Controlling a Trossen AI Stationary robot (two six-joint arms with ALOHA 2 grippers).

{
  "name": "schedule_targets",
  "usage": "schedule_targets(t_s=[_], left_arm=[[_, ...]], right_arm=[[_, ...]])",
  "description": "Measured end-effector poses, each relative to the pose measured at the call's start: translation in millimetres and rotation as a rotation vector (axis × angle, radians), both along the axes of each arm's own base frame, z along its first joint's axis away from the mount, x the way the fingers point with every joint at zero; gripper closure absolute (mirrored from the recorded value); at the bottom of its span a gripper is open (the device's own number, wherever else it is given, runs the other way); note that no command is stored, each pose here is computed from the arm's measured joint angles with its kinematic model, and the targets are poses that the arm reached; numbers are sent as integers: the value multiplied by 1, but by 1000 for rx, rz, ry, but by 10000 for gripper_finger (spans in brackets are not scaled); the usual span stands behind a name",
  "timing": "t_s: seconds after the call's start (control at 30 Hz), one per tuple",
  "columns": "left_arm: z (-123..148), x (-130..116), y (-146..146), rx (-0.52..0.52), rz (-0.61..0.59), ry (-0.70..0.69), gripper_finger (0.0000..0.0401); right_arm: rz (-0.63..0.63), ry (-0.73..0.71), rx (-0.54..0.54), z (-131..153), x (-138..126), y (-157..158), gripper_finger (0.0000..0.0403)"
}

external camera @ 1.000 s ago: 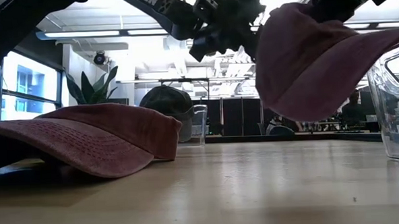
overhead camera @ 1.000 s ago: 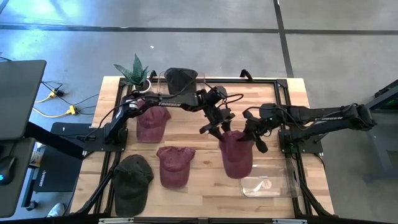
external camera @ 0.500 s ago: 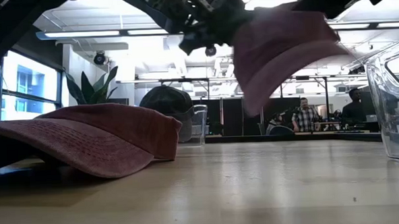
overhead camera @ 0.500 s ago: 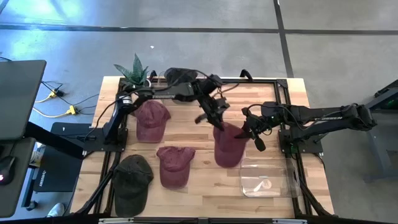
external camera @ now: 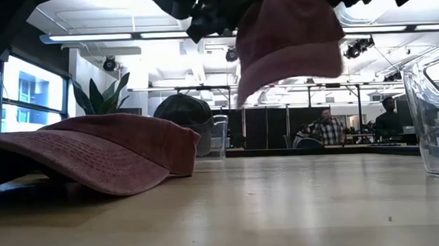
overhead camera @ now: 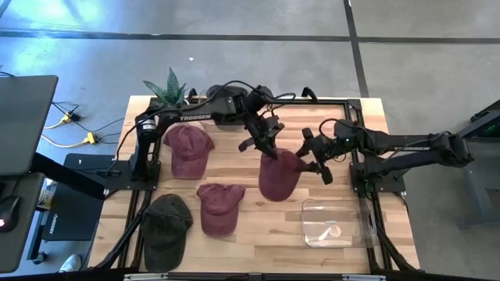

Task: Pick & Place hat
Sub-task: Put the top right red cap into the bottom transparent bin

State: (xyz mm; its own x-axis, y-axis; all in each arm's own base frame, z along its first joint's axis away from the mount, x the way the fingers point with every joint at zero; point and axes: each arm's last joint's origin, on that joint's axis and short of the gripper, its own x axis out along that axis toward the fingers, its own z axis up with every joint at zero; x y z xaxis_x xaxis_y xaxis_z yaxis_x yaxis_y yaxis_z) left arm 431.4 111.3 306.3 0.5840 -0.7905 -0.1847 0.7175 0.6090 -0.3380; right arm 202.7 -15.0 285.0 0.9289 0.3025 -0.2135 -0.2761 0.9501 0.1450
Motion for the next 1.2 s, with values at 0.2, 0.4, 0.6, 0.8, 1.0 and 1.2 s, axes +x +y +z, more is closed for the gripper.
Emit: schedule_targets(t_s=[0.2, 0.4, 0.6, 0.8, 1.0, 1.2], left_arm=[[0, 1, 1, 23, 46, 12, 400], [-4, -1, 1, 21, 66, 65, 400], [-4, -2, 0, 29, 15, 16, 395], [-2, -3, -1, 25, -81, -77, 306], [-4, -1, -10, 39, -75, -52, 186], [-15, -4, -32, 135, -142, -72, 165]], right_arm=[[-1, 36, 7, -15, 20, -6, 178], [32, 76, 53, -21, 25, -6, 280], [53, 63, 102, -14, 19, -4, 385], [8, 108, 75, 9, 20, -5, 396], [-72, 168, 13, 20, 18, -8, 395], [-105, 211, 14, 22, 17, -8, 391]])
